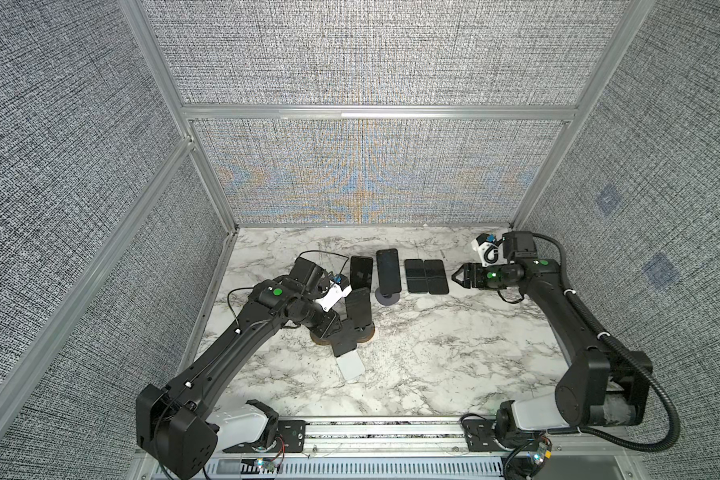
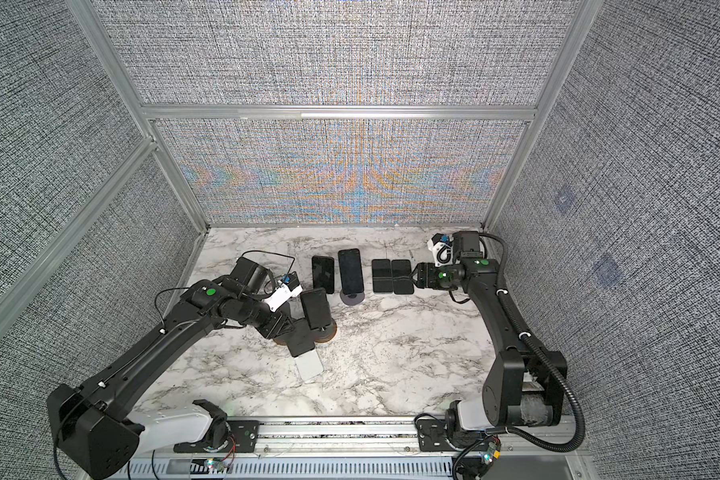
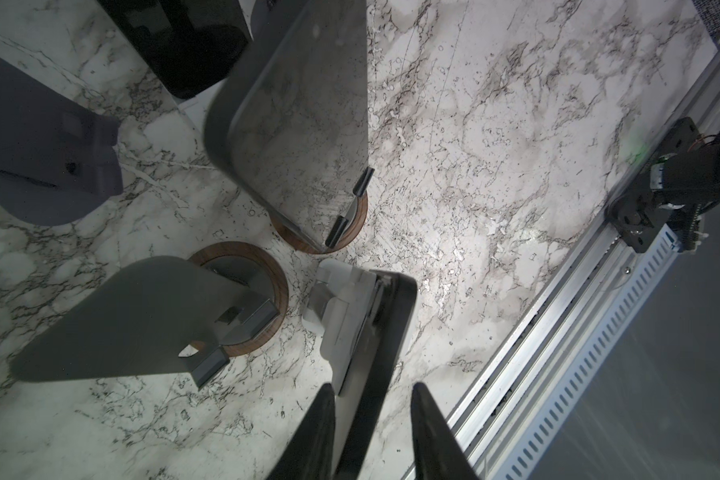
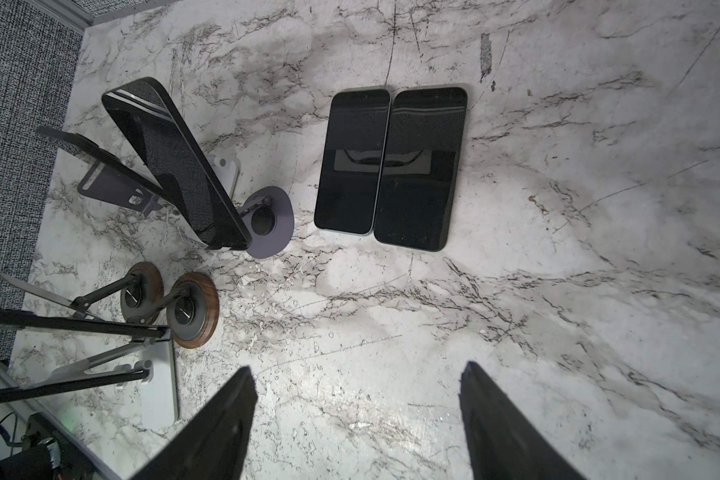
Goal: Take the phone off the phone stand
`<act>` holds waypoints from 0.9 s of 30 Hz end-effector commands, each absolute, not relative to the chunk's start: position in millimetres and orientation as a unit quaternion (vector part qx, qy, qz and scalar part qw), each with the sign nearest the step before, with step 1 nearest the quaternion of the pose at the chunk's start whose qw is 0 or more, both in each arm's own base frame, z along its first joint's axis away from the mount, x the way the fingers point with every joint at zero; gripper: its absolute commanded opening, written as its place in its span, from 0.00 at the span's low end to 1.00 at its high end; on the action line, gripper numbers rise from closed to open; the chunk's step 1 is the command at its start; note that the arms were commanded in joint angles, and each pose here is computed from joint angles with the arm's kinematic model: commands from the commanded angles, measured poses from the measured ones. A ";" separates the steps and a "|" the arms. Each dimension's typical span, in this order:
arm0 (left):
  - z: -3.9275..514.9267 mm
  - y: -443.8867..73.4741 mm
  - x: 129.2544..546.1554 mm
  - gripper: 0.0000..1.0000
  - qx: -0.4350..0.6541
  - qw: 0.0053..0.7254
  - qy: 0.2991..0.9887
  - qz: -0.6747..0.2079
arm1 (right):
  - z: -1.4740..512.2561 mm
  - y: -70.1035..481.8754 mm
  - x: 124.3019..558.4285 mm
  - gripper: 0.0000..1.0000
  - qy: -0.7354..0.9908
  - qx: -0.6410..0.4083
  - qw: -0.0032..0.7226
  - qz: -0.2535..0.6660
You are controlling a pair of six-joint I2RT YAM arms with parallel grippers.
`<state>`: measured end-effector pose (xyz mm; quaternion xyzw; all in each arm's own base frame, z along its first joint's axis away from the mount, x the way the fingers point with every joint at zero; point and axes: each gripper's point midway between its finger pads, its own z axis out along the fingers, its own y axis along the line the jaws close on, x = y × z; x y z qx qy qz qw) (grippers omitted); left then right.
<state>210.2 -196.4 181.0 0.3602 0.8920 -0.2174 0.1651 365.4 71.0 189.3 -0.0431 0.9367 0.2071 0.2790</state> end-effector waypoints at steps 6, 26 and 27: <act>177.4 -198.1 211.7 0.13 0.372 0.169 0.887 -0.217 | 192.1 73.3 364.5 0.73 0.935 -0.049 0.282 0.210; 235.1 -208.7 191.2 0.00 0.418 0.233 0.834 -0.274 | 258.9 146.8 320.9 0.73 0.857 -0.200 0.313 0.357; 243.1 -212.1 190.1 0.00 0.427 0.243 0.824 -0.284 | 268.8 159.0 312.3 0.72 0.839 -0.230 0.319 0.376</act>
